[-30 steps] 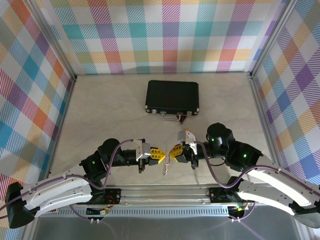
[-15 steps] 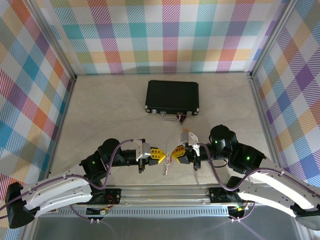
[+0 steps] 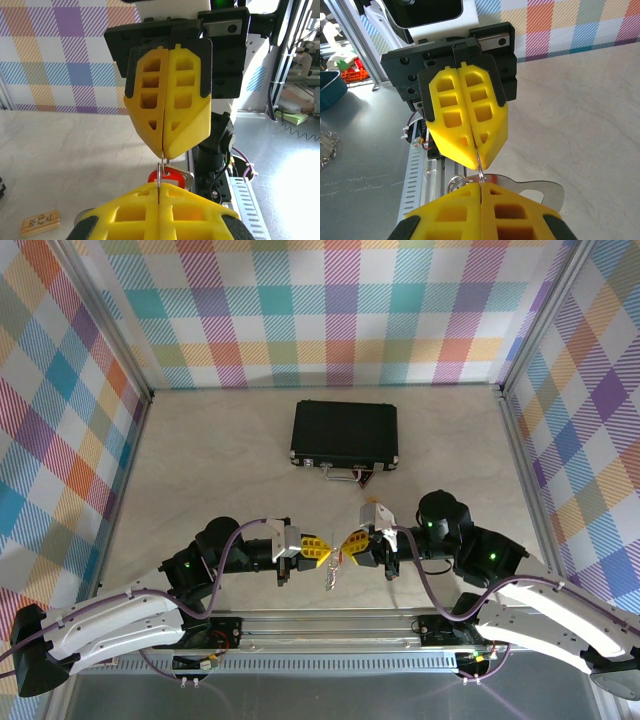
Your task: Put the keys on the keyring
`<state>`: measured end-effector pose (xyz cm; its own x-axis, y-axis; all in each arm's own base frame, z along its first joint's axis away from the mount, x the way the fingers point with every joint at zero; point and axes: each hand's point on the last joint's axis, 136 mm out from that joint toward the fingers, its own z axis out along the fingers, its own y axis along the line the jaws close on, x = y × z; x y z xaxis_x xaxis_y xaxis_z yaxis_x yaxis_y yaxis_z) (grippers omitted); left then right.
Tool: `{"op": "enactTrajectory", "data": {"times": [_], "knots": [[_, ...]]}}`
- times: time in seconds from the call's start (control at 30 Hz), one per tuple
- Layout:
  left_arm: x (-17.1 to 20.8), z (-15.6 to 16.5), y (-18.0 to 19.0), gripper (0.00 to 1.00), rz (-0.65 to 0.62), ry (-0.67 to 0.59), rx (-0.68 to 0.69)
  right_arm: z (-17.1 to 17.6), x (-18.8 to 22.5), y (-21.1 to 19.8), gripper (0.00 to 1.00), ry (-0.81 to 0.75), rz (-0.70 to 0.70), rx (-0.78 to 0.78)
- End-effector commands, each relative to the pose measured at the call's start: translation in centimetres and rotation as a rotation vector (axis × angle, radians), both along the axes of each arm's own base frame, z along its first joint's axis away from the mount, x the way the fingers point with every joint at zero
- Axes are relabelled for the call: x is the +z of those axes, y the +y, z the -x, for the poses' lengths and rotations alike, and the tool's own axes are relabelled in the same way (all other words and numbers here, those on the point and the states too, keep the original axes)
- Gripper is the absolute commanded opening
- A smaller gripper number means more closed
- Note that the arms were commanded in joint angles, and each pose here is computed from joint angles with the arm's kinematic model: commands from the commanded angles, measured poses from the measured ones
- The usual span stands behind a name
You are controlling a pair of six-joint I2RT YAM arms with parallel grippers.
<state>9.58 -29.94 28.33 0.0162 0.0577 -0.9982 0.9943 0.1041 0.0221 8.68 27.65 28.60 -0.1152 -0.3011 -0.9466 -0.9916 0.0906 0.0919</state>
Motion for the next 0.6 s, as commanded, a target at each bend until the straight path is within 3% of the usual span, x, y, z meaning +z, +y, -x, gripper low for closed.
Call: {"op": "enactTrajectory", "data": {"times": [0.0,0.57], "knots": [[2.42,0.61,0.02,0.00,0.062,-0.033,-0.027,-0.03,0.80,0.19,0.00,-0.022,-0.043,-0.001],[2.35,0.61,0.03,0.00,0.065,-0.031,-0.026,0.04,0.65,0.10,0.00,-0.027,-0.054,-0.001]]}}
